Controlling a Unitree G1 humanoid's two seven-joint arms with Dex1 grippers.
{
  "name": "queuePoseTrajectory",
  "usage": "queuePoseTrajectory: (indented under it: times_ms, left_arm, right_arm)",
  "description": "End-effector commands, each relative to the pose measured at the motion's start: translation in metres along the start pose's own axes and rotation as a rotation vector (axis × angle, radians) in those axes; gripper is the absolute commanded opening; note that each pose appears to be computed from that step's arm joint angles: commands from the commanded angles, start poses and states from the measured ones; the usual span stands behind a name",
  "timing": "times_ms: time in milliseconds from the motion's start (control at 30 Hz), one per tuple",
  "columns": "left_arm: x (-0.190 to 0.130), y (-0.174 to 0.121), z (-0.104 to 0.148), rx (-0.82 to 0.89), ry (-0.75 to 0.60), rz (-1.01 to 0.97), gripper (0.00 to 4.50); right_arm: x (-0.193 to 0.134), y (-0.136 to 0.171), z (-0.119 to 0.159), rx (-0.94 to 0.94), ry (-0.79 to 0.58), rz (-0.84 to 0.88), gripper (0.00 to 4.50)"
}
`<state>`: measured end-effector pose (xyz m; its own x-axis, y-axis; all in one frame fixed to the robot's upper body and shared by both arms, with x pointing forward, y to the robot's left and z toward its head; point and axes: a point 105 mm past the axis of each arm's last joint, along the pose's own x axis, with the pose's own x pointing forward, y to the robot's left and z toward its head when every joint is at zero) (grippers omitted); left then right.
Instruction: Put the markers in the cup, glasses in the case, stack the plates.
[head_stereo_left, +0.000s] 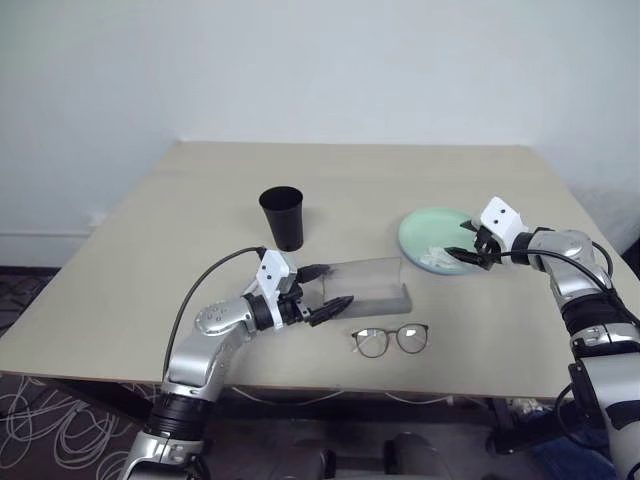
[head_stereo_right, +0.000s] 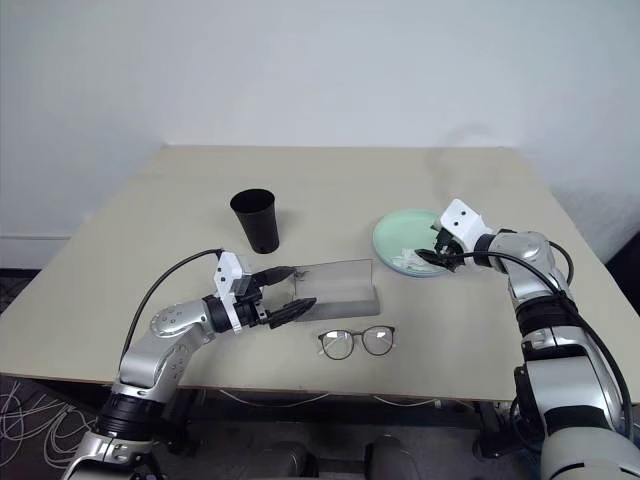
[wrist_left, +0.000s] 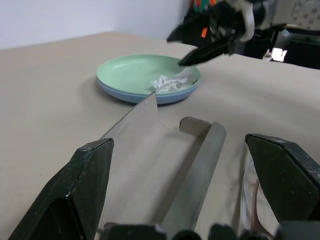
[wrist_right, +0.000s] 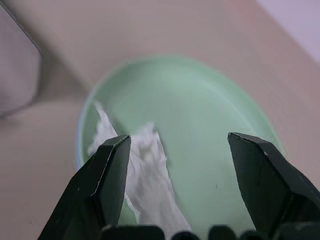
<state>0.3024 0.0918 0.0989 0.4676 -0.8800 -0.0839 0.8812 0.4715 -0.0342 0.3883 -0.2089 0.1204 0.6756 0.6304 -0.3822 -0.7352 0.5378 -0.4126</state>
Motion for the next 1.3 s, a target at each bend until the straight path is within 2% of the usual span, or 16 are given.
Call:
queuePoseTrajectory:
  times_ms: [33,133,233,367,467,633,900,1267,1300]
  left_arm:
    - [0.007,-0.002,0.016,0.064,0.007,-0.096,4.5]
    - [0.014,0.0,0.015,0.057,0.04,-0.157,4.5]
    - [0.024,-0.001,0.016,0.042,0.066,-0.224,4.5]
    - [0.039,-0.01,0.024,0.02,0.088,-0.351,4.5]
    - [0.049,-0.016,0.024,0.032,0.156,-0.441,4.5]
    - [0.059,-0.026,0.017,0.111,0.299,-0.579,4.5]
    - [0.063,-0.032,0.001,0.221,0.457,-0.696,4.5]
    - [0.079,-0.039,-0.01,0.216,0.515,-0.753,4.5]
    - [0.08,-0.04,-0.01,0.209,0.513,-0.757,4.32]
  right_arm:
    - [-0.017,0.024,0.027,0.045,-0.199,0.101,3.39]
    - [-0.029,0.058,0.023,0.125,-0.234,0.229,3.39]
    - [-0.034,0.075,0.016,0.184,-0.217,0.274,3.39]
    - [-0.033,0.079,0.012,0.212,-0.211,0.245,3.39]
    - [-0.031,0.079,0.011,0.214,-0.212,0.222,3.39]
    - [-0.029,0.078,0.012,0.21,-0.219,0.183,3.39]
    - [-0.025,0.087,0.012,0.21,-0.231,0.137,3.39]
    - [-0.021,0.09,0.013,0.215,-0.235,0.086,3.39]
    - [-0.021,0.09,0.013,0.215,-0.234,0.083,3.41]
